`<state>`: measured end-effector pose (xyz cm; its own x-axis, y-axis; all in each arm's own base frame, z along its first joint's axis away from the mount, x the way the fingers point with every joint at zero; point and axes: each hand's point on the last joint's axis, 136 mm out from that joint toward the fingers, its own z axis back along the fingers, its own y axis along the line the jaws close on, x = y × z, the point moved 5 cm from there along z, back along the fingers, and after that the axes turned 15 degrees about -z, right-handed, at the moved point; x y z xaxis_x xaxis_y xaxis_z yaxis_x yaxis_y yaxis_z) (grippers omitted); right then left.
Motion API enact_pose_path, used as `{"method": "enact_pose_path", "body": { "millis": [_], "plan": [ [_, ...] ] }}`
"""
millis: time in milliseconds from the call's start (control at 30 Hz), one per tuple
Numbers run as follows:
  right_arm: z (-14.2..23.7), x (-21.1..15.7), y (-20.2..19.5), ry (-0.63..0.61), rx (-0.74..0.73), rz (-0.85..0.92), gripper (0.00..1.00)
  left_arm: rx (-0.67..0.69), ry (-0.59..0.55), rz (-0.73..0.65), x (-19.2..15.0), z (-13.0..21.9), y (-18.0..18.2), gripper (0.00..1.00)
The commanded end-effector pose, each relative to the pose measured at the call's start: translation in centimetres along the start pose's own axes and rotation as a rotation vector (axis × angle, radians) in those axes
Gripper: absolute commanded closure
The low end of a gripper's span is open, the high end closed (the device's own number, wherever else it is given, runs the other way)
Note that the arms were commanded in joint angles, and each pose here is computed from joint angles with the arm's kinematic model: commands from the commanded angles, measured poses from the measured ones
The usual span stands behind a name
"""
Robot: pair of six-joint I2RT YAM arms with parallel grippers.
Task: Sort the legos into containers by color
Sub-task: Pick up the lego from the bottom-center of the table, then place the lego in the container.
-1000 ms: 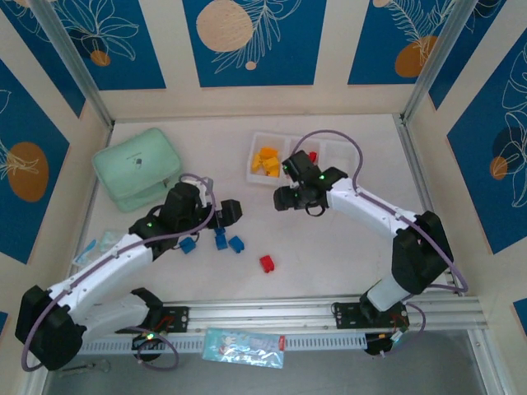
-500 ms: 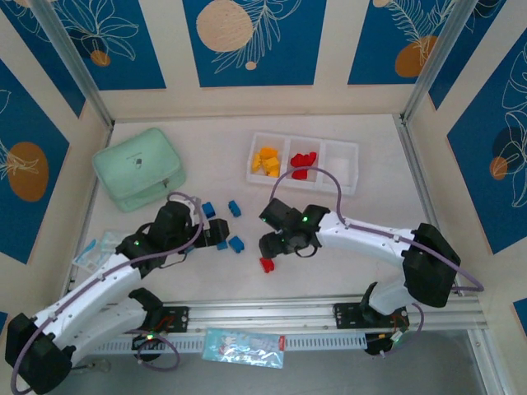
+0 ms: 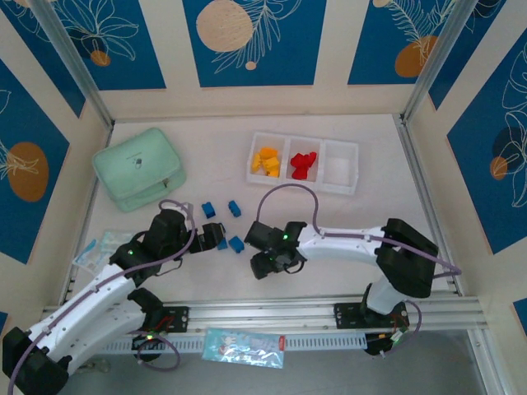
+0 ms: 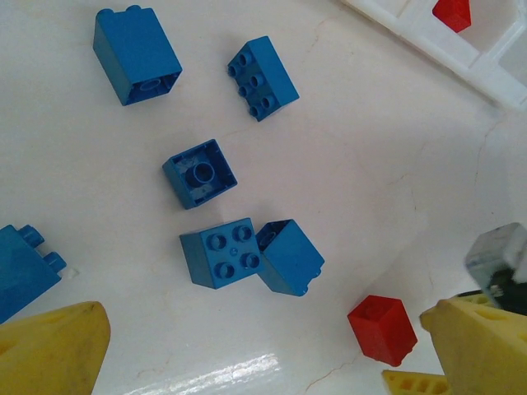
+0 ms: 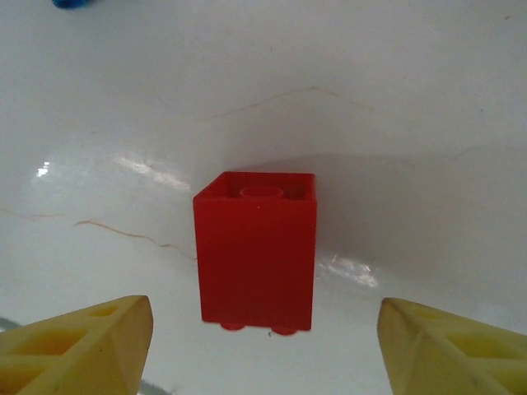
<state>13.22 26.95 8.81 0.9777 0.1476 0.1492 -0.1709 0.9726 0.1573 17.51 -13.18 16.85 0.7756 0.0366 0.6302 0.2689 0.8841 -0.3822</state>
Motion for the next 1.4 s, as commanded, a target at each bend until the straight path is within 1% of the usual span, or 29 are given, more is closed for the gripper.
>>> {"method": "enact_pose_path", "body": {
  "millis": [0,133,300,433,467,533,600,667,833,933,1033,1133,1267,1367],
  "plan": [
    [-0.8,0.4,0.5,-0.015,-0.013,-0.01,0.3,0.017,-0.004,0.011,-0.2,-0.2,0.3,0.01],
    [-1.5,0.8,0.4,-0.008,-0.052,-0.015,0.39,0.012,-0.012,0.02,0.0,0.0,0.2,0.01],
    [-2.2,1.0,0.5,0.004,-0.038,-0.017,0.49,0.011,-0.014,0.019,0.0,-0.1,0.2,0.01],
    [-2.1,1.1,0.7,0.005,-0.017,-0.01,0.56,0.009,-0.017,0.015,0.1,0.0,0.1,0.01],
    [-2.0,1.1,0.7,0.003,-0.011,-0.01,0.59,0.008,-0.018,0.014,0.2,0.1,0.1,0.01],
    [-1.9,1.3,0.6,-0.004,-0.02,-0.008,0.64,0.004,-0.022,0.011,0.4,0.2,0.0,0.01],
    [-1.4,1.5,0.6,-0.01,-0.035,-0.006,0.67,0.002,-0.024,0.012,0.5,0.3,-0.1,0.01],
    [-0.8,1.8,0.7,-0.021,-0.035,-0.003,0.69,-0.008,-0.036,0.007,0.9,0.5,-0.4,0.01],
    [2.0,3.2,0.7,-0.063,0.056,-0.052,0.73,-0.012,-0.054,-0.018,2.0,0.8,-1.0,0.01],
    [3.7,4.6,-0.1,-0.1,0.103,-0.08,0.74,-0.025,-0.063,-0.033,2.8,0.8,-1.5,0.01],
    [4.7,6.3,-1.4,-0.129,0.112,-0.112,0.74,-0.037,-0.08,-0.044,3.6,0.6,-1.9,0.01],
    [5.9,8.5,-2.8,-0.17,0.117,-0.15,0.74,-0.043,-0.093,-0.054,4.5,0.5,-2.4,0.01],
    [7.3,12.3,-4.9,-0.262,0.109,-0.2,0.74,-0.054,-0.115,-0.075,5.7,0.1,-3.1,0.01],
    [8.2,15.4,-6.6,-0.282,0.12,-0.279,0.74,-0.062,-0.118,-0.094,6.9,-0.2,-3.8,0.01]
  ]
}}
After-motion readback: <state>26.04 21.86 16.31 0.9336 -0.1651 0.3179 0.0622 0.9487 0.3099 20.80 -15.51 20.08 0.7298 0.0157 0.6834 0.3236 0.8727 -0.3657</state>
